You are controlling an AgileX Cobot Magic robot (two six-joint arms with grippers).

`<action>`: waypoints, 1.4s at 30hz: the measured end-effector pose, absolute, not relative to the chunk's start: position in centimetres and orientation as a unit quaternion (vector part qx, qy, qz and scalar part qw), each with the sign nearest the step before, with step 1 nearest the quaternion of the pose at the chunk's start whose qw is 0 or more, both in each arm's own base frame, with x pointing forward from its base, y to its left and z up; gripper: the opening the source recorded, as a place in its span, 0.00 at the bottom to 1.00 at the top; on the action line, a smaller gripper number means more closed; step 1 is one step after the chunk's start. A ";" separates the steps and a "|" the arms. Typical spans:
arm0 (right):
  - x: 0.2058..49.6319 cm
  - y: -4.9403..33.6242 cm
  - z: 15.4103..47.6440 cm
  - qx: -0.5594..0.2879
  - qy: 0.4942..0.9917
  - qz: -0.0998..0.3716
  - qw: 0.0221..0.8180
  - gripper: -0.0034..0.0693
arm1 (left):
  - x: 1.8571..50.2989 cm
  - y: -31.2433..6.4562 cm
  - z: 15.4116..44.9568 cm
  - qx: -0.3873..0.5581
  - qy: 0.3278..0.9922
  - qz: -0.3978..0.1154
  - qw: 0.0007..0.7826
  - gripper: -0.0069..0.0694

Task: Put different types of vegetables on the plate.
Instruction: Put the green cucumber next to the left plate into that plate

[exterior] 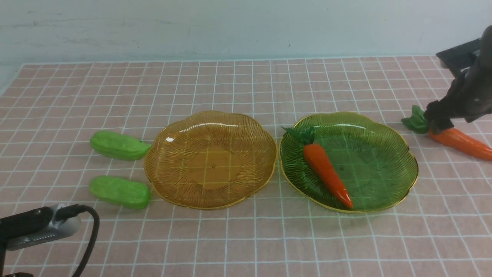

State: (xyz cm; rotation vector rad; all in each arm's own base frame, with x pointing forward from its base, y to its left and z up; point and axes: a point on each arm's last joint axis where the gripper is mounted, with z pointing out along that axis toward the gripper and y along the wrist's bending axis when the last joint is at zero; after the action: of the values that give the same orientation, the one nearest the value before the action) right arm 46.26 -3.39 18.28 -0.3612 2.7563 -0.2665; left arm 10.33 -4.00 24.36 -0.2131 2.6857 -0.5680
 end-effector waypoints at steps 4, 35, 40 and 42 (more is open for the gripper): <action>46.9 -3.5 16.5 -0.138 0.970 -0.104 0.174 0.83 | 10.3 -4.0 24.4 -0.081 0.957 -0.203 0.192 0.14; 46.0 3.3 26.6 0.006 0.970 0.169 0.176 0.57 | 10.7 -3.9 24.5 -0.086 0.952 -0.202 0.214 0.14; 45.8 7.9 25.1 -0.047 0.975 0.155 0.152 0.57 | 10.9 -3.9 24.6 -0.088 0.949 -0.203 0.226 0.18; 45.7 9.4 24.3 -0.068 0.977 0.142 0.142 0.57 | 11.0 -3.8 24.7 -0.090 0.947 -0.203 0.233 0.20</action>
State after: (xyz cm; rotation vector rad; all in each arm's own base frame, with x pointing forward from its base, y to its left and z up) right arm 45.68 9.40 24.34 -0.1951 2.8200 0.4097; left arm 11.04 -3.85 24.68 -0.2463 2.6000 -0.5565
